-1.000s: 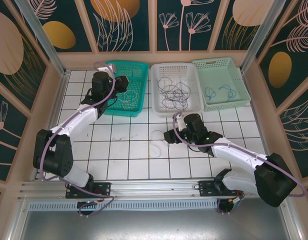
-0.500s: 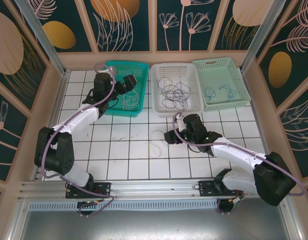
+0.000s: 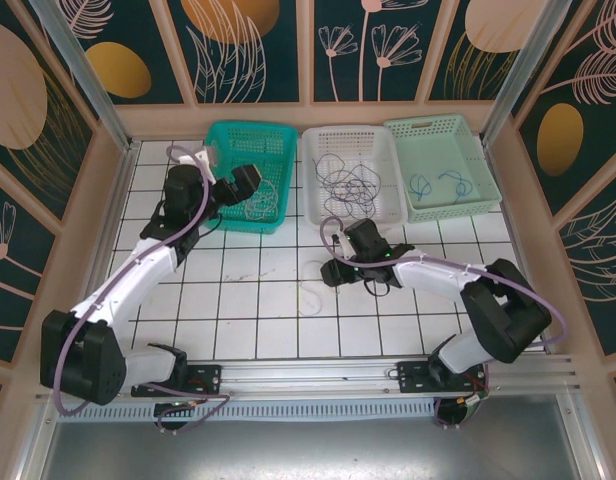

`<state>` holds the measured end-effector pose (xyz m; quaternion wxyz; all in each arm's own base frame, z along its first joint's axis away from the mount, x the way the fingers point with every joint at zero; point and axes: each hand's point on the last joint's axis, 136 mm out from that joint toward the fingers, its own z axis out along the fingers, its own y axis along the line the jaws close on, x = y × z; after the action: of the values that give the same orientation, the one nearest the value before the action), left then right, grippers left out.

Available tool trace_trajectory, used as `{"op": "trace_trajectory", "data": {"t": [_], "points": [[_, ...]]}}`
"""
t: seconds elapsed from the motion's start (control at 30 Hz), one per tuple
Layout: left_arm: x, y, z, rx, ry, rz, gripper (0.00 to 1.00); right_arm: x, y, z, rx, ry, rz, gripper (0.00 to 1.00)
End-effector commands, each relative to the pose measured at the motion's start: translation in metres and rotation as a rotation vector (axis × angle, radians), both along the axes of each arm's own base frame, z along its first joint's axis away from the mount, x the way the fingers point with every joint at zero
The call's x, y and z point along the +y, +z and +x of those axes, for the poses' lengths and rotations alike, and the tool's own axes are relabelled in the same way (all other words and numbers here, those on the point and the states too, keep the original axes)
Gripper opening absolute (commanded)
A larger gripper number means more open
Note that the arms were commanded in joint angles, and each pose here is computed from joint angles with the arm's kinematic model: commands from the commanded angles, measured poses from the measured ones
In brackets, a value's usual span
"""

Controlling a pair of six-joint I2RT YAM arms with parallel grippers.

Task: Untangle the cables

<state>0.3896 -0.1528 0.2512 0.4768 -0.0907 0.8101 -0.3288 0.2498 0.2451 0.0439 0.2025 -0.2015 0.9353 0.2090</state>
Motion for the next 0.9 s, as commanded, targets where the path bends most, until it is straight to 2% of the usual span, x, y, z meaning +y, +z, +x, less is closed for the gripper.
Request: {"op": "trace_trajectory", "data": {"t": [0.0,0.17,0.33,0.5,0.6,0.87], "points": [[0.008,-0.019,-0.018,0.039,0.009,0.023,0.99,-0.01,-0.007,0.0,0.034,-0.038,-0.077,0.64],[0.02,-0.023,-0.035,0.037,0.048,0.023,0.98,-0.011,-0.013,-0.006,0.107,-0.05,-0.107,0.6],[0.025,-0.028,-0.042,0.038,0.065,0.028,0.98,-0.003,-0.008,-0.014,0.156,-0.06,-0.067,0.59],[0.022,-0.041,-0.047,0.071,0.042,0.027,0.98,0.005,0.006,-0.021,0.055,0.056,-0.065,0.58],[0.021,-0.047,-0.05,0.086,0.032,0.021,0.99,0.008,0.01,-0.031,-0.016,0.166,-0.121,0.58],[0.019,-0.054,-0.055,0.099,0.027,-0.005,0.98,0.009,-0.002,-0.035,0.007,0.225,-0.188,0.54]]}}
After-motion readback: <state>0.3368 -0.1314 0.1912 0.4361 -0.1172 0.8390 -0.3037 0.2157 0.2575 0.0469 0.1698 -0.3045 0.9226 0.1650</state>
